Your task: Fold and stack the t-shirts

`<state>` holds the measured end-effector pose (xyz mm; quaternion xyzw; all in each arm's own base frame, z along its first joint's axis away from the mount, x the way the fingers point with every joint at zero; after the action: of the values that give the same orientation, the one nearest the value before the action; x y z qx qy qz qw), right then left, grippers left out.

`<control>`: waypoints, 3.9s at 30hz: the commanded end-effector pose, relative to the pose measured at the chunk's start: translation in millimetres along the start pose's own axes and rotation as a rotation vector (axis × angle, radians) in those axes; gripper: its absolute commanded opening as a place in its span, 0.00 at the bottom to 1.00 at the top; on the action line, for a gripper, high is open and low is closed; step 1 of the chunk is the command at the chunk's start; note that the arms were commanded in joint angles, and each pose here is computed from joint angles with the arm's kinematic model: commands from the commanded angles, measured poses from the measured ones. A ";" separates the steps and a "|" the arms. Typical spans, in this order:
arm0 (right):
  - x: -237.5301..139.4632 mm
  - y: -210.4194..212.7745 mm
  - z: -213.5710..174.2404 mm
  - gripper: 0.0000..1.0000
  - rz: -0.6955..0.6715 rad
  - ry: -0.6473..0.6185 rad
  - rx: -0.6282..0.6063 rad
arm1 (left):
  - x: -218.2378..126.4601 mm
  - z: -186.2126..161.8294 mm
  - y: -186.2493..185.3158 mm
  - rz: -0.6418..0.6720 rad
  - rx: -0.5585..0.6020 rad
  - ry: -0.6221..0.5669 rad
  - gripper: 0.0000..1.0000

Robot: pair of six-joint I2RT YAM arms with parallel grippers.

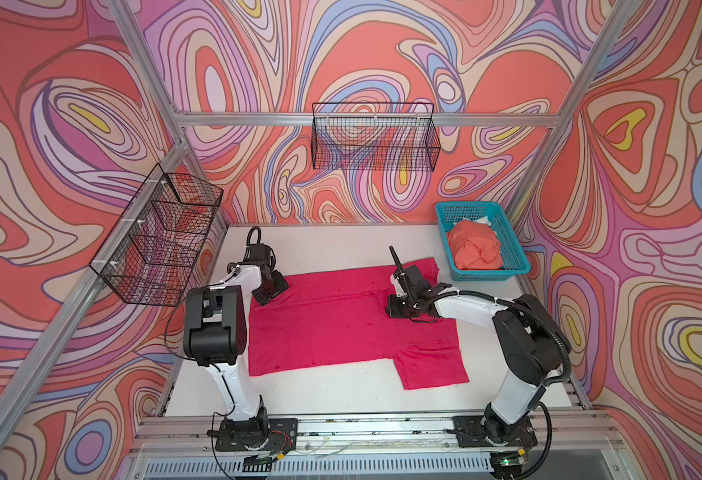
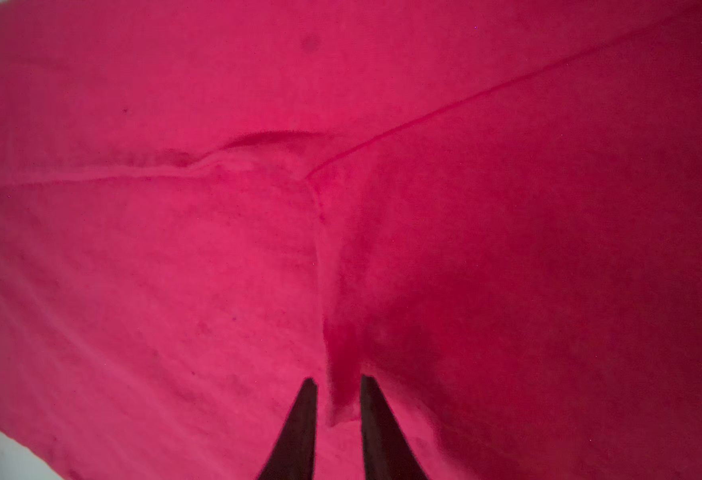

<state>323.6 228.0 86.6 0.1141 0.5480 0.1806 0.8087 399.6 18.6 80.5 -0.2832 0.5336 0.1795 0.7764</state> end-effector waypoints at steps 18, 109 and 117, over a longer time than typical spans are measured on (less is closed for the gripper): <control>-0.3 -35.5 84.1 0.45 -0.215 -0.138 -0.055 | 10.5 -0.3 -7.5 -0.016 -0.002 0.053 0.66; -17.1 -91.6 82.1 0.55 -0.279 -0.184 0.146 | -7.1 -27.1 3.2 0.000 -0.071 0.172 0.67; 25.2 -116.7 63.0 0.55 -0.341 -0.100 0.149 | 36.5 -9.3 -8.7 0.006 -0.073 0.204 0.66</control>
<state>406.1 132.9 68.9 0.0894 0.5149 0.0029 0.8526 402.8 4.1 74.9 -0.3260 0.5847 0.1622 0.7249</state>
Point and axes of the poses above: each gripper's point midway between its finger pads, its own x axis out along the fingers, its own y axis along the line the jaws close on, z = x × y, the point moved 5 cm from there along -x, back along the fingers, and after that the axes turned 1 degree about -x, right-handed, at the moved point
